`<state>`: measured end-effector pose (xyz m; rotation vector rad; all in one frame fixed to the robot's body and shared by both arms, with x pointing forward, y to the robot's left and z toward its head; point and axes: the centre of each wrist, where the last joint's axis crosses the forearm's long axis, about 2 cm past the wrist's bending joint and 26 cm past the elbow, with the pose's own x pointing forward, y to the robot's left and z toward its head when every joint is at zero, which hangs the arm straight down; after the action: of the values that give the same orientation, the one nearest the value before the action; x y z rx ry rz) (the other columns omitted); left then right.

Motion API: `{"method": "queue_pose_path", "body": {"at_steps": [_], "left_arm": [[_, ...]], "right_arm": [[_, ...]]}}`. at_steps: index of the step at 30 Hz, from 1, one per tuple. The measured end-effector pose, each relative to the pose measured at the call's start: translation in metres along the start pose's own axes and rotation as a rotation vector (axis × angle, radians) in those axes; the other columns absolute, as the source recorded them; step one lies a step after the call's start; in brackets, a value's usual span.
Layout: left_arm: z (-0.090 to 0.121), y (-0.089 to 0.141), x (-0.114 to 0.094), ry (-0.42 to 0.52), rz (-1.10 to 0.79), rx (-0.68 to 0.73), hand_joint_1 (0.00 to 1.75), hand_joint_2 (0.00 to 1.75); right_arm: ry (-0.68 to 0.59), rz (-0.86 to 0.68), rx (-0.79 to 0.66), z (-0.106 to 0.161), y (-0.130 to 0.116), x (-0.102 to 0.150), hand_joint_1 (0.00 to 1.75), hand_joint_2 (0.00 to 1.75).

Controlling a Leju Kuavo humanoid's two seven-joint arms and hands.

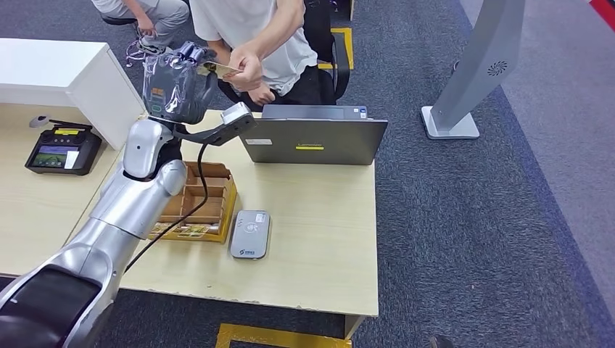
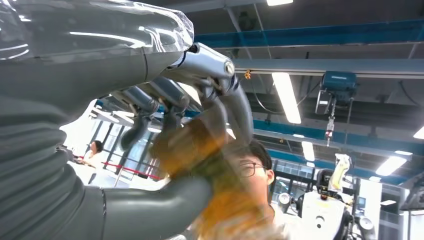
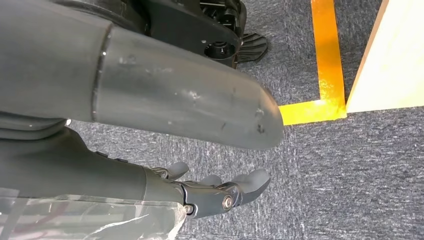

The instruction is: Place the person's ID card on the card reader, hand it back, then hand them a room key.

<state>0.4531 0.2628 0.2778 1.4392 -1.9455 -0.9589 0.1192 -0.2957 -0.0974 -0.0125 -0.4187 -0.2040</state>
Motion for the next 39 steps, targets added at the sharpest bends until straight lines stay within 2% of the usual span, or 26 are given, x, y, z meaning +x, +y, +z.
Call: {"method": "queue_pose_path", "body": {"at_steps": [23,30,34,39], "left_arm": [[0.0,-0.003,-0.004,0.023,0.029,-0.019,0.0,1.75],[0.007,-0.008,-0.003,0.022,0.052,-0.046,0.0,1.75],[0.03,-0.012,0.004,-0.005,0.083,-0.081,0.0,1.75],[0.087,-0.013,0.022,-0.062,0.103,-0.1,0.0,1.75]], "right_arm": [[0.004,0.0,0.001,0.0,0.001,0.0,0.0,0.0],[0.008,-0.005,0.0,0.0,0.0,-0.001,0.0,0.0],[0.009,-0.029,-0.008,0.001,-0.001,-0.008,0.0,0.0],[0.016,-0.072,-0.025,0.005,-0.007,-0.028,0.0,0.0]]}}
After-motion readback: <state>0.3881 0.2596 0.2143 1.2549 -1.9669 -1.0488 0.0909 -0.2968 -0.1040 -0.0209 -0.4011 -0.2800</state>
